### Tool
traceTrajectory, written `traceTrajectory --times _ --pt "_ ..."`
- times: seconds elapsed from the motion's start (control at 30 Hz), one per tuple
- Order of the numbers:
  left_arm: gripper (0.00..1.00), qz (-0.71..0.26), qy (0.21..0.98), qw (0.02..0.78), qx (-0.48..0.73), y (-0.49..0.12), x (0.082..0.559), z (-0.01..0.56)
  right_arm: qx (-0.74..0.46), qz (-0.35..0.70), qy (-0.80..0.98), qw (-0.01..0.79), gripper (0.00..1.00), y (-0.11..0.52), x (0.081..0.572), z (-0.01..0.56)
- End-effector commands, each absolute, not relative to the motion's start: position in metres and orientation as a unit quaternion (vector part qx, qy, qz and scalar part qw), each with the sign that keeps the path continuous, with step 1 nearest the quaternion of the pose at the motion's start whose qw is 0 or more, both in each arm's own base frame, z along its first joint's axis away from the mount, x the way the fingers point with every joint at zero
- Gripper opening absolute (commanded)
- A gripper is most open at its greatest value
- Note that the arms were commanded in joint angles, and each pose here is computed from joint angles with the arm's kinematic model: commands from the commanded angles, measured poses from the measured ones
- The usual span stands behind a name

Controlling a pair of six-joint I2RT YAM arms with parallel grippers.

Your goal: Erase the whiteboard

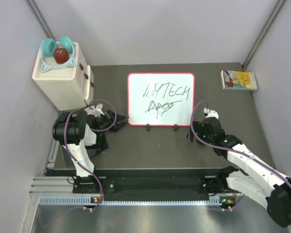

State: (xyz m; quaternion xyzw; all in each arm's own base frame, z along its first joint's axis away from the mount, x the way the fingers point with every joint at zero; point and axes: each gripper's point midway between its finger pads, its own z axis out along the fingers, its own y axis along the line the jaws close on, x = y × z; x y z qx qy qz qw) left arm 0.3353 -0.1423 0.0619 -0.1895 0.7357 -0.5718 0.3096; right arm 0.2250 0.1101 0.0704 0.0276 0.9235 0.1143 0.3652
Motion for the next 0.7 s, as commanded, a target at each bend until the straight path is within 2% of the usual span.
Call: traceTrajectory --times 0.0,0.37,0.47,0.67 --pt "0.76 -0.605 0.675 0.420 -0.055 -0.156 0.342 0.117 0.083 0.093 0.919 0.375 0.95 0.098 0.237 0.082" --pt "0.71 -0.604 0.671 0.427 -0.056 -0.156 0.362 0.112 0.128 0.096 0.911 0.381 0.93 0.090 0.239 0.091" --pt "0.65 -0.607 0.671 0.422 -0.057 -0.157 0.365 0.109 0.171 0.069 0.907 0.378 0.86 0.072 0.237 0.090" --pt "0.55 -0.609 0.669 0.425 -0.046 -0.159 0.371 0.111 0.202 0.072 0.904 0.370 0.87 0.059 0.232 0.083"
